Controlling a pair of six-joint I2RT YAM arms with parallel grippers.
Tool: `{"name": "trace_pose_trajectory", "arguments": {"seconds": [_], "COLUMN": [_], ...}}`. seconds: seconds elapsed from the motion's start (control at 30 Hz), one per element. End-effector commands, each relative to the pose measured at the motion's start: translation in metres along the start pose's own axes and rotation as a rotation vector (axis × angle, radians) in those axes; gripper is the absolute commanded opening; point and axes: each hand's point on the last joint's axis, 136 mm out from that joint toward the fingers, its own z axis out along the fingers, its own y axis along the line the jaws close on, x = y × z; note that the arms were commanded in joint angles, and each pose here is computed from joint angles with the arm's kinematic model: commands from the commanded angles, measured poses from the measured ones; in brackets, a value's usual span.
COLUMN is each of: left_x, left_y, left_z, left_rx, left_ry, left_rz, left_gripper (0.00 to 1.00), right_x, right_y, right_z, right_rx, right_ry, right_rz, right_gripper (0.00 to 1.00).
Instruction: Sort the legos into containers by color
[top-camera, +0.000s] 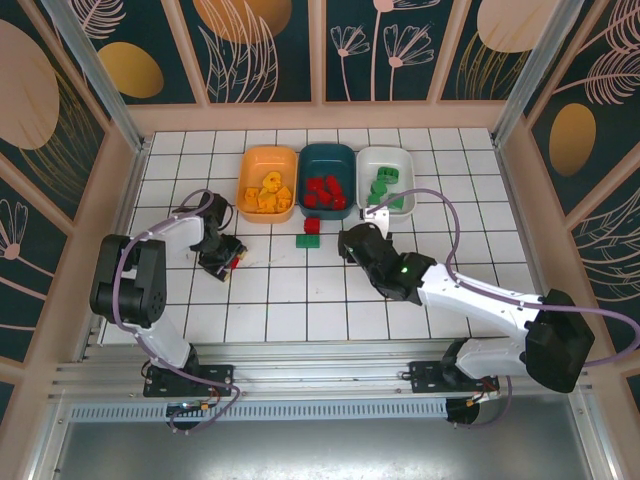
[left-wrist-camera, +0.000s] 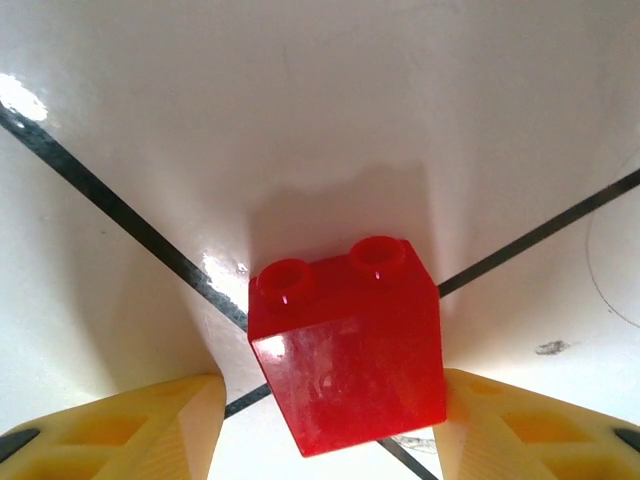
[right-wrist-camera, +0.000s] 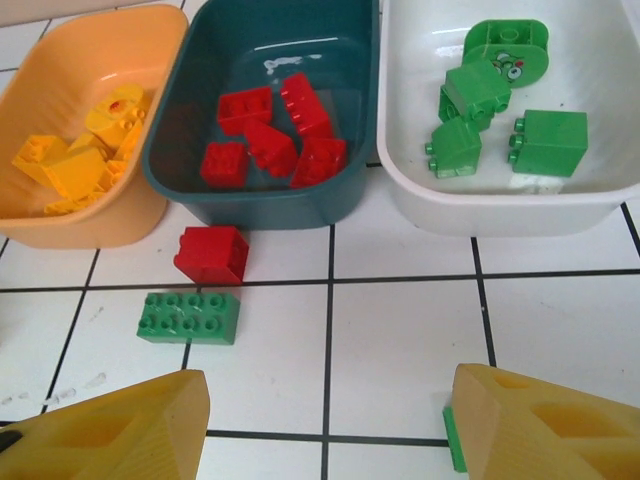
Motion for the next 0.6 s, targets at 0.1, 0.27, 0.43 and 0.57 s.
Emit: {"name": "trace_pose_trajectory", "arguments": {"seconds": [0.1,0.27,0.43,0.57], "left_x": [-0.028,-0.048,-0.054,-0.051], "left_y": [0.014,0.011,0.007,0.005], "left_z": [0.026,0.022,0.011,-0.002], "left_rx": [-0.076,-0.1,-0.071,-0.026], "left_ry": [-0.074,-0.167,-0.217,-0.233], "left_rz": [0.0,0.043,0.07,0.077], "left_gripper": [0.47,0.38,0.29,0.28], "right_x": [-0.002,-0.004,-0.005,-0.004], "right_y": [-0.009,-0.007,-0.005,-0.004], "right_z": [-0.006,-0.01,-0.011,-0.011], "right_rx": [0.032,0.038,0.041,0.039], "right_ry": [-0.028,-0.034,-0.038,-0.038], "right_rz": [0.026,0.017,0.01,0.013], "right_gripper": [0.66,0.66,0.66,0.66]}}
